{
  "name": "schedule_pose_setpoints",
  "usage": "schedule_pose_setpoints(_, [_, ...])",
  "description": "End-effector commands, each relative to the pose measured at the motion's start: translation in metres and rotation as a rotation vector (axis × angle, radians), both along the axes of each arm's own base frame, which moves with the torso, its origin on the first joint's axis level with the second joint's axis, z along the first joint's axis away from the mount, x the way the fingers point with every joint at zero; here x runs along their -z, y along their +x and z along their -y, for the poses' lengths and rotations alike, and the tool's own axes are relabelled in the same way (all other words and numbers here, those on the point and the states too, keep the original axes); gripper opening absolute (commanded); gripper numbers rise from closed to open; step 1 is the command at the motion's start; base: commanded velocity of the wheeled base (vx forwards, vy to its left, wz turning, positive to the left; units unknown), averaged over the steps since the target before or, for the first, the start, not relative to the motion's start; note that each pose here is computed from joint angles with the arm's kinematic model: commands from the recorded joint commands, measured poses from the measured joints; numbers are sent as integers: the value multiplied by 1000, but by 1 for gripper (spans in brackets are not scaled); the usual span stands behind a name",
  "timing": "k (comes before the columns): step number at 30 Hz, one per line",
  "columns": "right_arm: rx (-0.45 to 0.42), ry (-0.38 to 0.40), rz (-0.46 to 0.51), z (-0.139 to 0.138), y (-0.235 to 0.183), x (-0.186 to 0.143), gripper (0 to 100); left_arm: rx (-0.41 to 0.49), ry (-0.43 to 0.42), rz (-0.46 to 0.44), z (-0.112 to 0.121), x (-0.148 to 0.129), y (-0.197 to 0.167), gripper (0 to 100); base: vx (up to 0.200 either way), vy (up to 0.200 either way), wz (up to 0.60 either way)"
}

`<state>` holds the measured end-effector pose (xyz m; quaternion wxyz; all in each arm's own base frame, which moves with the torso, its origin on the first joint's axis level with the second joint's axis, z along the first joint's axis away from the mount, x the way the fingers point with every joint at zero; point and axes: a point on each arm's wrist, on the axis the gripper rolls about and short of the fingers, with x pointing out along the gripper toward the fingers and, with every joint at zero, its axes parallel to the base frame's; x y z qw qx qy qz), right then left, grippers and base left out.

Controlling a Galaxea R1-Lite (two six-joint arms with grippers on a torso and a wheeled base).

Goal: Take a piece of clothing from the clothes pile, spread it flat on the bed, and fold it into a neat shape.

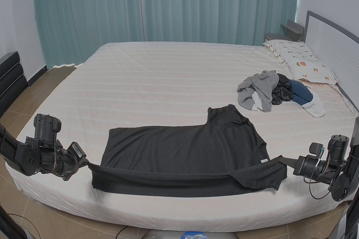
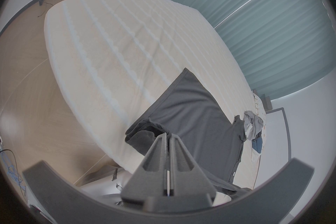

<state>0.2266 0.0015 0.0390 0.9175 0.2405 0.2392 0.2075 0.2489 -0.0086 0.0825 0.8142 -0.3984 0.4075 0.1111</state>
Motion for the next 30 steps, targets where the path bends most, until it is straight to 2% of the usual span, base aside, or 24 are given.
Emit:
schedule_pose_setpoints(1, [1, 3, 23, 0, -5, -7, 0, 3, 2, -2, -1, -3, -4, 0, 0, 0, 0])
schedule_pose_setpoints(6, [6, 4, 11, 1, -9, -6, 0, 36, -6, -25, -1, -3, -13, 0, 0, 0, 0])
schedule_pose_setpoints(19, [27, 1, -26, 5, -16, -1, 0, 100, 39, -83, -3, 5, -30, 0, 0, 0, 0])
schedule_pose_setpoints(27, [18, -4, -42, 4, -16, 2, 0, 110, 39, -91, -2, 6, -28, 0, 0, 0, 0])
schedule_pose_setpoints(30, [15, -3, -35, 4, -12, 3, 0, 110, 31, -76, -2, 3, -17, 0, 0, 0, 0])
